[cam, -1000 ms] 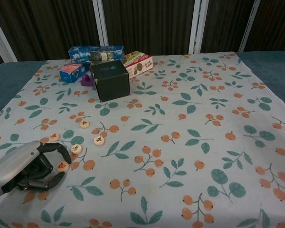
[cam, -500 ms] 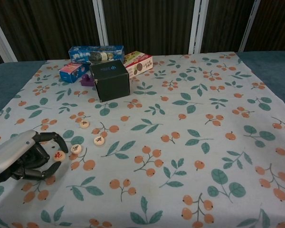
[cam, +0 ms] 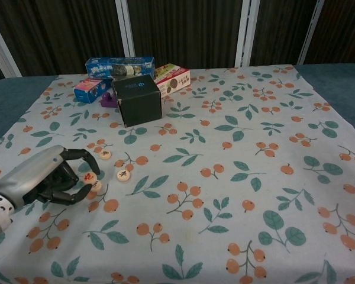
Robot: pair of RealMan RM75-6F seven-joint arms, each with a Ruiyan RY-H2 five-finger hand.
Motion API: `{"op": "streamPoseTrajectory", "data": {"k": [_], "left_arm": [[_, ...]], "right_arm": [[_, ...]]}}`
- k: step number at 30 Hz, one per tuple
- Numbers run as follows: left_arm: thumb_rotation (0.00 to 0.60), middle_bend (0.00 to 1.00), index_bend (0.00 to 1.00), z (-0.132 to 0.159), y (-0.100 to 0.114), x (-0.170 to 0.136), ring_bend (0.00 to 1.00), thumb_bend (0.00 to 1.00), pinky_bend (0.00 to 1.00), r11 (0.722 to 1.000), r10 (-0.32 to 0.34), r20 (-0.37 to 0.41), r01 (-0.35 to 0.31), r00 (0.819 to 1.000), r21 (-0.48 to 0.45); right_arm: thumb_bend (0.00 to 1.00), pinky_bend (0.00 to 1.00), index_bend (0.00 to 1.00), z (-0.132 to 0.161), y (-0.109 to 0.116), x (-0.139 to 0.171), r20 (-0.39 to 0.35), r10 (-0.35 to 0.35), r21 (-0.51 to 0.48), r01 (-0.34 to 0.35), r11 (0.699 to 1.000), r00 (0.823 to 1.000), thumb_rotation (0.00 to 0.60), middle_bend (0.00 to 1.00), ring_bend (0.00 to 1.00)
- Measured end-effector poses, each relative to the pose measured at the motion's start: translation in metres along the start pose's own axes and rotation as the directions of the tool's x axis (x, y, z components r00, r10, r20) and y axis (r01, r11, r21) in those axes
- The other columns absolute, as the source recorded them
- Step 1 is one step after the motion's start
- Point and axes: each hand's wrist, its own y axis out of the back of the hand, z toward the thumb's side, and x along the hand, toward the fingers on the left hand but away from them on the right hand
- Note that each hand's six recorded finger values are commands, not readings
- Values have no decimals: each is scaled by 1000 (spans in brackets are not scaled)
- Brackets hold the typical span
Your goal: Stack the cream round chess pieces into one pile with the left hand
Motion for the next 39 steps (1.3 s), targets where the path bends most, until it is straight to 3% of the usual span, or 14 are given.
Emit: {"op": "streamPoseTrajectory", "data": {"k": [12,23,29,33,39], "left_arm": [[600,1000,497,-1,-8,6,1000,438,1000,1000,-13,-22,14,1000,12],[600,1000,374,-1,-11,7,1000,438,1000,1000,-24,-24,24,999,5],[600,1000,359,-1,-9,7,1000,437,1000,1000,-23,-19,23,1000,-1],[600,1000,359,2,0,7,1000,438,1000,1000,6,-8,-6,1000,-15],[600,1000,359,-5,38,10,1000,439,1000,995,94,-9,-94,996,-23]], "right_arm": [[143,0,0,-1,2,1,3,-7,-4,7,1000,1000,600,0,0],[143,0,0,-1,2,0,5,-6,-2,6,1000,1000,600,0,0],[143,0,0,-1,2,0,5,-7,-2,7,1000,1000,600,0,0],[143,0,0,-2,2,0,6,-7,-2,7,1000,1000,600,0,0],[143,0,0,-2,3,1,6,-12,-8,12,1000,1000,600,0,0]]}}
